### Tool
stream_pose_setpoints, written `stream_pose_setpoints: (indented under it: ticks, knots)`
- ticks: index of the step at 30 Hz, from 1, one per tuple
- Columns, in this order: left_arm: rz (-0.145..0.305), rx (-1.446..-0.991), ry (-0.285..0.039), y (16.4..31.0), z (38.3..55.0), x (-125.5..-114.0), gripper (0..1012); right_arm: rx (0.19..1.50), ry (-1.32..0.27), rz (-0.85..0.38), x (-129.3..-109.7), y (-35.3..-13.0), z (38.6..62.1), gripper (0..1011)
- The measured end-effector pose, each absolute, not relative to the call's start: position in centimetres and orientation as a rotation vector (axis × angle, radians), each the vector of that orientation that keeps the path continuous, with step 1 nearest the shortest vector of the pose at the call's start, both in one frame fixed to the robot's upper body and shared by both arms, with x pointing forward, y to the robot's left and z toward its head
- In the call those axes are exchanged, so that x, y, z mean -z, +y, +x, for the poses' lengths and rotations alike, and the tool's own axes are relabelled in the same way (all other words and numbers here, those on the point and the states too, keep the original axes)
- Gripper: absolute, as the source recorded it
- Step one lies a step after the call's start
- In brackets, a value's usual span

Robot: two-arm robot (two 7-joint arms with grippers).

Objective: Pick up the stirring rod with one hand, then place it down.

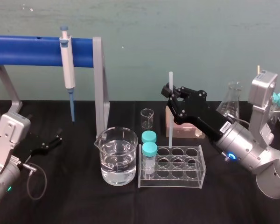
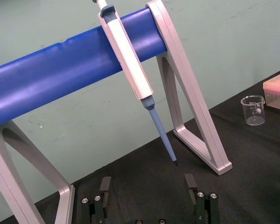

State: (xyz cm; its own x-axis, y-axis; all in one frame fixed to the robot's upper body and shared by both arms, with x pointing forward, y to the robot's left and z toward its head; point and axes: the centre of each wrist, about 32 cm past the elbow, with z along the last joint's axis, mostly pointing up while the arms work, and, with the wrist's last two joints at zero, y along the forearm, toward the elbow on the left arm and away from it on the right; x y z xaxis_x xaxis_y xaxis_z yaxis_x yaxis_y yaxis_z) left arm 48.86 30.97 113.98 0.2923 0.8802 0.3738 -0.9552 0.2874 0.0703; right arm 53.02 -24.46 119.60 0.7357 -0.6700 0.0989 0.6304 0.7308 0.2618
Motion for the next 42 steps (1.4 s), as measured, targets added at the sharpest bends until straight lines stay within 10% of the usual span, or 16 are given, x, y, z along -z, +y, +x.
stream_pose_setpoints:
  ticks: [42]
  knots:
    - [0.304, -1.248, -0.285, 31.0, 48.9, -114.0, 1000, 0.850, -0.175, 0.131, -115.8, -24.8, 53.3, 72]
